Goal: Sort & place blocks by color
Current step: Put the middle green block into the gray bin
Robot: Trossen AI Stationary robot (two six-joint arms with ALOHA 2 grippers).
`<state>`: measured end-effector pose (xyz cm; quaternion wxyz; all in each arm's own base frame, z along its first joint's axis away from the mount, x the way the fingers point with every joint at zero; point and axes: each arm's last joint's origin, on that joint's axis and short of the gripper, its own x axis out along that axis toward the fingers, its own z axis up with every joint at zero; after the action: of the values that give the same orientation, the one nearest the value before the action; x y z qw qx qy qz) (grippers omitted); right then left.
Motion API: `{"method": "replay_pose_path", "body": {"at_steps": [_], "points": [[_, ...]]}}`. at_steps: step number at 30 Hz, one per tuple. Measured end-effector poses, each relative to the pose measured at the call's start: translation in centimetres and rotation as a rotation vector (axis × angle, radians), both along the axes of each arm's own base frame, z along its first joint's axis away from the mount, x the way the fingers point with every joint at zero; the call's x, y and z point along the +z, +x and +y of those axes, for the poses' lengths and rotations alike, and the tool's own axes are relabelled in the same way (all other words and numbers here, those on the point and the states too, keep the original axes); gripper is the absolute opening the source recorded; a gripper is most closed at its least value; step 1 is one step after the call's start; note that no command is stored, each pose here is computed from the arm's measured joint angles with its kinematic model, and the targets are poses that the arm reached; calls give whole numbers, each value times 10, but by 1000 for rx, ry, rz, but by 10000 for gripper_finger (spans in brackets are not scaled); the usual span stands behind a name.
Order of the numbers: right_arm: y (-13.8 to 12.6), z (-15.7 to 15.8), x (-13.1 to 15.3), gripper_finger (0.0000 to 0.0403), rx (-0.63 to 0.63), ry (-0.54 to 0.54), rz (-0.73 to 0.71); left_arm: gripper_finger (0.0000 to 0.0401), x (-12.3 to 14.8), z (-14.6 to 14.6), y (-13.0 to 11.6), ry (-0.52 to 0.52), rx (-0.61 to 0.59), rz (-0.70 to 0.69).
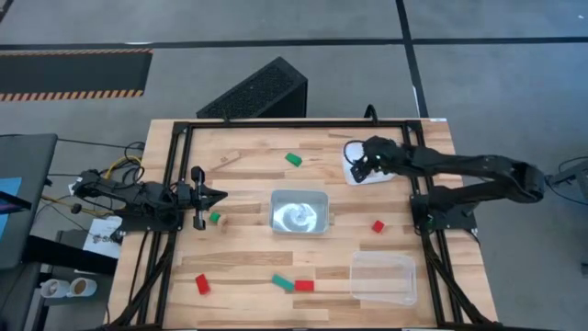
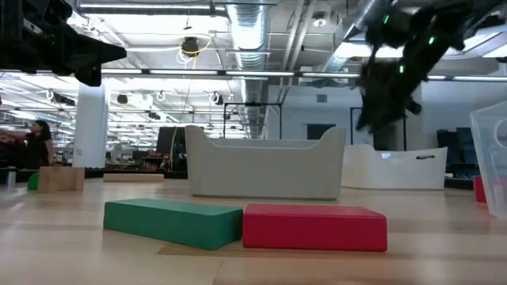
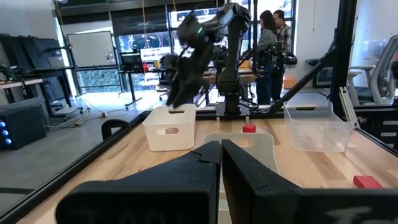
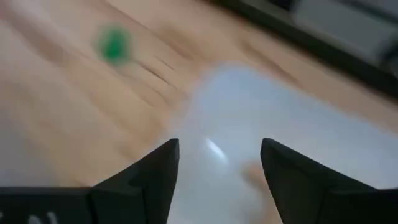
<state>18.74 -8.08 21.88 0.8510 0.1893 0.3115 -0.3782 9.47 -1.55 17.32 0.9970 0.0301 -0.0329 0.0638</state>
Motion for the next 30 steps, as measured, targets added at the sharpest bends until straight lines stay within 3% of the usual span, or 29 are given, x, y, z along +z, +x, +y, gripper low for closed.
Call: {"method": "replay_pose_path", "body": {"at_steps": [8,15,23,30], "points": [[18,46,48,245,289,-190,-399,0,0,0,0,0,0,0],[47,88,52,245,533,-320,-528,0,0,0,0,0,0,0],[83,108,35,245,619,-433,-613,0,0,0,0,-14,-2,-2],[97,109,24,245,592,-425,-691,0,0,0,0,-175,-13,-22]]}}
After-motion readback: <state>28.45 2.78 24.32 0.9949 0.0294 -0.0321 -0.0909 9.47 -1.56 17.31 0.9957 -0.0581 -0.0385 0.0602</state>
